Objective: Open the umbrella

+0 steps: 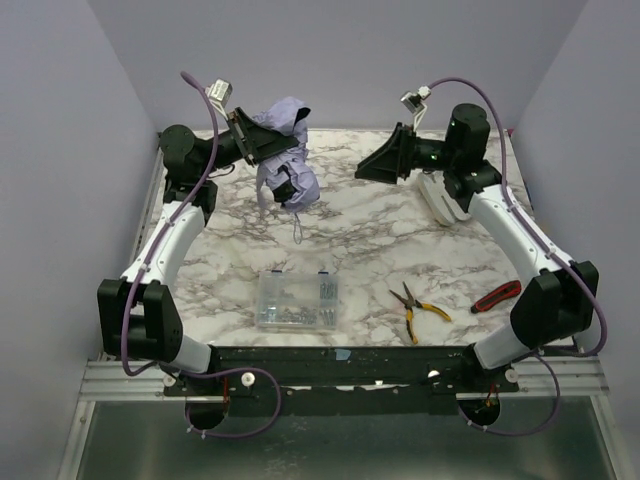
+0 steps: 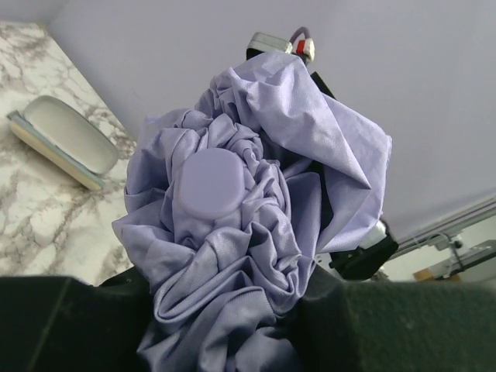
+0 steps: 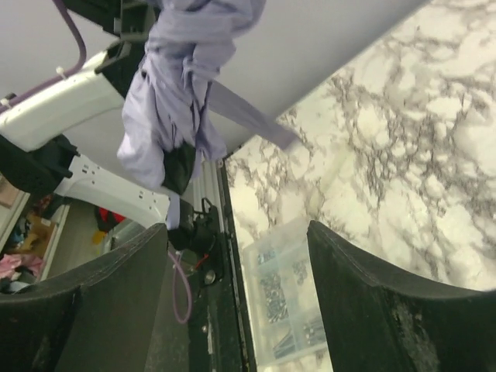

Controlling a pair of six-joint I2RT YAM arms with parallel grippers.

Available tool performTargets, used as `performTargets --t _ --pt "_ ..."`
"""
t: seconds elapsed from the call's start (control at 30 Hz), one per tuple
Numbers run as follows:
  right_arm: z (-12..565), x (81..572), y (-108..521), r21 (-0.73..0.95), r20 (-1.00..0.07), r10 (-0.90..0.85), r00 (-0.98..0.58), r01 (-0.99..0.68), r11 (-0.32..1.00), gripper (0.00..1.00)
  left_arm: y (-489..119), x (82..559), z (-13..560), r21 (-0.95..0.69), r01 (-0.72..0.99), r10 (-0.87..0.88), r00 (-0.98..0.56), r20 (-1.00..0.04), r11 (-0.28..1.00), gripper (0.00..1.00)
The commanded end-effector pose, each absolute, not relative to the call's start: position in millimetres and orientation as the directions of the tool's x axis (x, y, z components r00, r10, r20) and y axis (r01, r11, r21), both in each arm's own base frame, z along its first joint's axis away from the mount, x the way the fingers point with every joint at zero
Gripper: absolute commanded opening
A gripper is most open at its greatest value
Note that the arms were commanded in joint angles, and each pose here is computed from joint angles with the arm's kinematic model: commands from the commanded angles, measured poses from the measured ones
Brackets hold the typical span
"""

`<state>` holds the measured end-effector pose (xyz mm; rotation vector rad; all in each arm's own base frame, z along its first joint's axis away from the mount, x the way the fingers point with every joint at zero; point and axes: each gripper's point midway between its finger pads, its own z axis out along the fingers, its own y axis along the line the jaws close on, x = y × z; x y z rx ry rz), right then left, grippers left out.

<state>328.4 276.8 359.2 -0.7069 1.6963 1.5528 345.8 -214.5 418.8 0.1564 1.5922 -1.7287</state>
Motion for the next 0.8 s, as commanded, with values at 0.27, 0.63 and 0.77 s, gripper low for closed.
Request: performTargets --t 0.27,0.63,0.77 --pt "336 289 332 0.467 -0.876 -0.045 -0.48 -0.868 0.168 0.75 -219 334 431 -0.868 0.496 -0.417 -0.79 -0.449 -0.005 0.0" --pt "367 280 370 0.464 -0.886 -0.011 -0.464 -0.886 0.025 0.81 -246 320 423 -0.845 0.534 -0.384 -0.781 -0.493 -0.001 0.0" --pt "374 288 376 0.495 -0.869 0.015 -0.495 -0.869 0.018 0.76 -258 311 421 -0.835 0.551 -0.353 -0.782 -0.513 -0.007 0.0"
